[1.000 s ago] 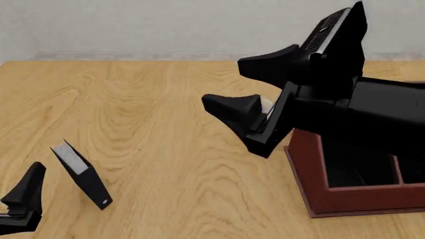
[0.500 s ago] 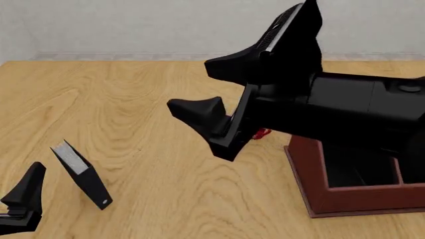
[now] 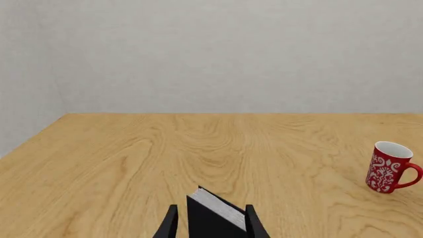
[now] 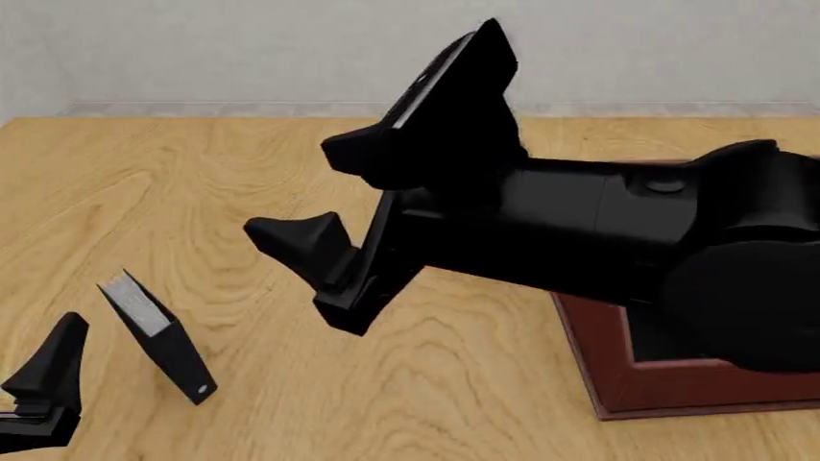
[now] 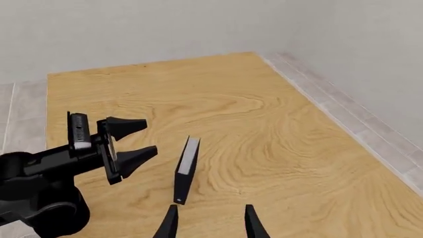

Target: Pick up the book and place it in the left compartment of the caddy.

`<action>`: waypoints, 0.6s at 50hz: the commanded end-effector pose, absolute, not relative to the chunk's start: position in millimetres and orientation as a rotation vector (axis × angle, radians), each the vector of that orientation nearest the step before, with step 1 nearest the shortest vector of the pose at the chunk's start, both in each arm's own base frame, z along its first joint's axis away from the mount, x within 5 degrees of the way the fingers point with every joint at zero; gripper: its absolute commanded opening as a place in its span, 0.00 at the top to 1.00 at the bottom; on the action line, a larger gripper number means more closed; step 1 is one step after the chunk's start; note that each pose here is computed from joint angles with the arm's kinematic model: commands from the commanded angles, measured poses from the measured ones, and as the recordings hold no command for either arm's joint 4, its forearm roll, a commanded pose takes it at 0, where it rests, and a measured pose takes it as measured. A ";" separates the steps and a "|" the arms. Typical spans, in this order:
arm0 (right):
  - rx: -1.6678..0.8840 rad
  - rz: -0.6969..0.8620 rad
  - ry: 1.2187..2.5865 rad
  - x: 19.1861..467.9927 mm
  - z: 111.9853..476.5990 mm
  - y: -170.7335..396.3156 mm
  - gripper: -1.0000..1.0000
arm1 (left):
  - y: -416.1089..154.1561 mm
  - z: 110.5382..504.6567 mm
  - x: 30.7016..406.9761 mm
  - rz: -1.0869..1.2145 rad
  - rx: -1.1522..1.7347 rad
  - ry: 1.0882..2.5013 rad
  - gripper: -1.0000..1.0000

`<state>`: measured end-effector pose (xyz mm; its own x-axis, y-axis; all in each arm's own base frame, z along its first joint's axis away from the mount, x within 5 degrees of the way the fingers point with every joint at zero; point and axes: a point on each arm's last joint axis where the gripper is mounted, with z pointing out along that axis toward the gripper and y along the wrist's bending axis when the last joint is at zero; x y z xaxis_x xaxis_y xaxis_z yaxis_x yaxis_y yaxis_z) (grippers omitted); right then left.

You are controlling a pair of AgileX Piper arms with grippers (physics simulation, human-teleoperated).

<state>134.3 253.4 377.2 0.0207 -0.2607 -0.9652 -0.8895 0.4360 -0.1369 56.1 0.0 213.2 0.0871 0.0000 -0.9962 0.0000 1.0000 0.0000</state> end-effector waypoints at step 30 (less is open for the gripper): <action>-1.130 0.677 1.481 141.2 343.6 301.6 0.00 | 0.0 213.2 56.1 0.000 0.000 1.484 0.00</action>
<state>138.3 293.1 350.1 0.0386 -0.2844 -0.9579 -0.9096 0.3869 -0.1515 56.1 0.0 213.2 0.0871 0.0000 -0.9962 0.0000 1.0000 0.0000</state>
